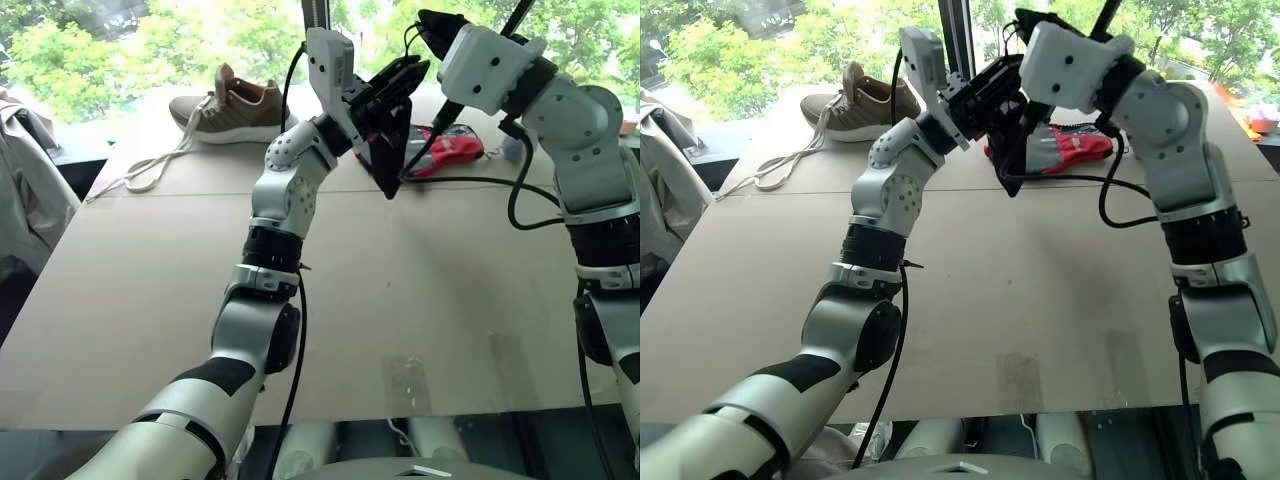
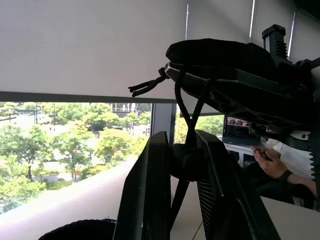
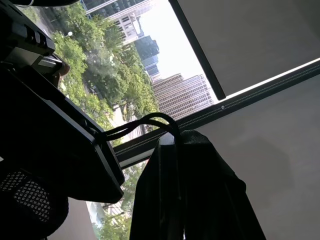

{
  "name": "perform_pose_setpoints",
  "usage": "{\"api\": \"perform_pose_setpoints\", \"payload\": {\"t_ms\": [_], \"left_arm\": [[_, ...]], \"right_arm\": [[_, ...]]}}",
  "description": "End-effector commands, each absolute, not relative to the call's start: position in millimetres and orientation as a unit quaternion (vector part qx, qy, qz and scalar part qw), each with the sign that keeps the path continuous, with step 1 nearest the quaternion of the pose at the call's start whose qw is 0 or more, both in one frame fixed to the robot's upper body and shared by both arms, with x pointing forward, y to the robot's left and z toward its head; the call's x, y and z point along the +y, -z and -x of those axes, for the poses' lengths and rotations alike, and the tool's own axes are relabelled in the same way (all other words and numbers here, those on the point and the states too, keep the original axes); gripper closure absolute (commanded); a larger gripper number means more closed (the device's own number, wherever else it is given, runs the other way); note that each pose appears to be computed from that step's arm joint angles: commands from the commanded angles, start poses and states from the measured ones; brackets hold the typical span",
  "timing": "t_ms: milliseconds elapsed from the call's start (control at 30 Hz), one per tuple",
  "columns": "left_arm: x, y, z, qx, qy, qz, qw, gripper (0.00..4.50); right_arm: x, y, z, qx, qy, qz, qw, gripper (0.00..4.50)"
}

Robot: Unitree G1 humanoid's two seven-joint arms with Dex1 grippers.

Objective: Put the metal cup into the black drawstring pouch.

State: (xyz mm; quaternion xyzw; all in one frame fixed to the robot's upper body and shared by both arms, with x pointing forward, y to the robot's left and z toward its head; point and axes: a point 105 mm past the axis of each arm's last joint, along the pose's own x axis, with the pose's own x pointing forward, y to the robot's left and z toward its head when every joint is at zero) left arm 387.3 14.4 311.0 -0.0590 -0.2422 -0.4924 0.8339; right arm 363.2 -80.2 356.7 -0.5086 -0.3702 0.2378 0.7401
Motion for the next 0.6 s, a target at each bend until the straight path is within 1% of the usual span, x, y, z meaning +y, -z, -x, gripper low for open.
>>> {"api": "perform_pose_setpoints", "payload": {"t_ms": [33,133,233,333,433,600], "left_arm": [[12.6,-313.8,-384.1,-0.249,0.489,0.021,0.836,4.3],[13.1,-290.9,-390.7,-0.218,0.483,-0.013,0.848,4.3],[17.3,-272.0,-394.7,-0.192,0.479,-0.04,0.856,4.3],[23.3,-250.8,-398.2,-0.161,0.47,-0.095,0.863,4.3],[31.1,-245.9,-398.9,-0.152,0.462,-0.089,0.869,4.3],[40.0,-236.8,-398.6,-0.137,0.456,-0.089,0.875,4.3]], "right_arm": [[-85.4,-382.8,-350.1,-0.411,-0.21,0.495,0.736,4.5],[-91.1,-400.1,-348.2,-0.432,-0.186,0.467,0.749,4.5],[-104.3,-420.7,-346.6,-0.452,-0.142,0.447,0.759,4.5],[-126.1,-440.5,-345.8,-0.467,-0.078,0.446,0.76,4.5],[-153.6,-462.7,-341.3,-0.483,-0.009,0.425,0.765,4.5],[-201.9,-495.1,-330.0,-0.503,0.092,0.345,0.787,4.5]]}}
